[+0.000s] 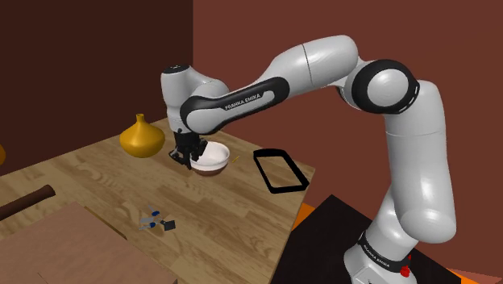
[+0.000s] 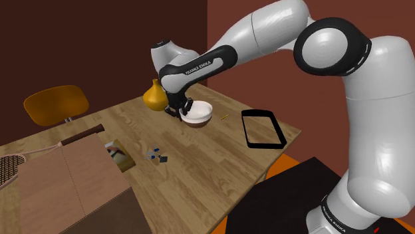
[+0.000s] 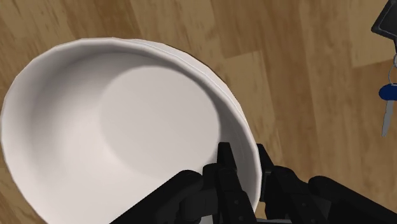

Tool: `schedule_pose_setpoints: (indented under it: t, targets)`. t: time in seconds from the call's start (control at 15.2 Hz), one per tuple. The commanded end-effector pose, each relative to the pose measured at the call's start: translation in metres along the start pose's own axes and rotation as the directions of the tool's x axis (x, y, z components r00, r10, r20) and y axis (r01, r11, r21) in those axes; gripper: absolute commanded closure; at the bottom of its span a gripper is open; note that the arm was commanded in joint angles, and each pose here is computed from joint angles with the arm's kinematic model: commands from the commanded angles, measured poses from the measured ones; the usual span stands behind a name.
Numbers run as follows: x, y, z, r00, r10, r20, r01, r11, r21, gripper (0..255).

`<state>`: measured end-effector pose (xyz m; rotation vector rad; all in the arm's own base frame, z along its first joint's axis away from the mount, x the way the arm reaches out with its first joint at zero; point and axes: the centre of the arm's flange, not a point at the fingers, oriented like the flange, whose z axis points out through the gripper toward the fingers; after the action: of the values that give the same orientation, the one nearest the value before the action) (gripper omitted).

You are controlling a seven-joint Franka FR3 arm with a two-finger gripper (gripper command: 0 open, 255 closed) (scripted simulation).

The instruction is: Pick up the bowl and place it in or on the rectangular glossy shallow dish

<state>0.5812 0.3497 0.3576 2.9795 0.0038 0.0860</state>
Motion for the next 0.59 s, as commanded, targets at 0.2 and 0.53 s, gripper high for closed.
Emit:
schedule_pose_setpoints:
  t: [0.2, 0.53]
  targets:
    - [0.001, 0.004, -0.026, 1.0, 0.0, 0.0, 0.0, 1.0, 0.0, 255]
    - [-0.007, 0.032, -0.039, 1.0, 0.0, 0.0, 0.0, 1.0, 0.0, 255]
